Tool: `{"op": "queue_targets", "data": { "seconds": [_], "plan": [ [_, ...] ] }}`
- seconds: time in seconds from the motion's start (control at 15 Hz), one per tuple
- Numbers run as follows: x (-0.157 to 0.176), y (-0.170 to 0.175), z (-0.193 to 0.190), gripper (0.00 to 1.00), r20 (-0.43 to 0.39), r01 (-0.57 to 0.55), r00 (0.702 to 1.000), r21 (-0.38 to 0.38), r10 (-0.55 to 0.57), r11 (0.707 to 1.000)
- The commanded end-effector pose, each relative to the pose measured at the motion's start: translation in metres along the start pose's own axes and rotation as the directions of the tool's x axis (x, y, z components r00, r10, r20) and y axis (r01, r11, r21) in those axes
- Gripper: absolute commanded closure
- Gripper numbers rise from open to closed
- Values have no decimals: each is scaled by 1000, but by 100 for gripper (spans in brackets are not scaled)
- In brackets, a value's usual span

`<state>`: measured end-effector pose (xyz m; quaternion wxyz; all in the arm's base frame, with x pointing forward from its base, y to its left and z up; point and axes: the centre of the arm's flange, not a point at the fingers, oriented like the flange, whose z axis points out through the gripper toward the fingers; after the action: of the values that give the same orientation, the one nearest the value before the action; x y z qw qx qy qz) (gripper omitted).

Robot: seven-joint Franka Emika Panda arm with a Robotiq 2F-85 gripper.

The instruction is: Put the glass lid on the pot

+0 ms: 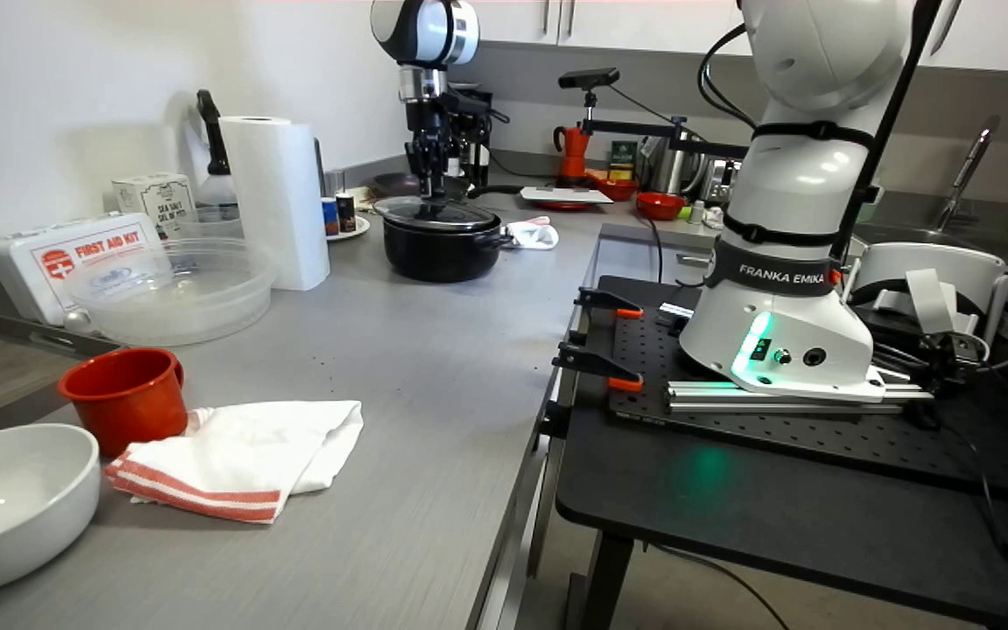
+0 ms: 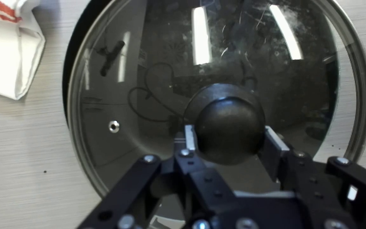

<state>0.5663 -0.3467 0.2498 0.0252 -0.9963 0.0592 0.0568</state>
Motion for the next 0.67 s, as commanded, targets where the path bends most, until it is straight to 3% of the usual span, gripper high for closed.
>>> {"op": "queue_targets", "data": {
  "seconds": [0.0,0.6],
  "plan": [
    [0,8,-11,75,-6,2,1000,22,-1,1000],
    [-9,16,-11,75,-5,-14,1000,13,14,1000]
  ]
}}
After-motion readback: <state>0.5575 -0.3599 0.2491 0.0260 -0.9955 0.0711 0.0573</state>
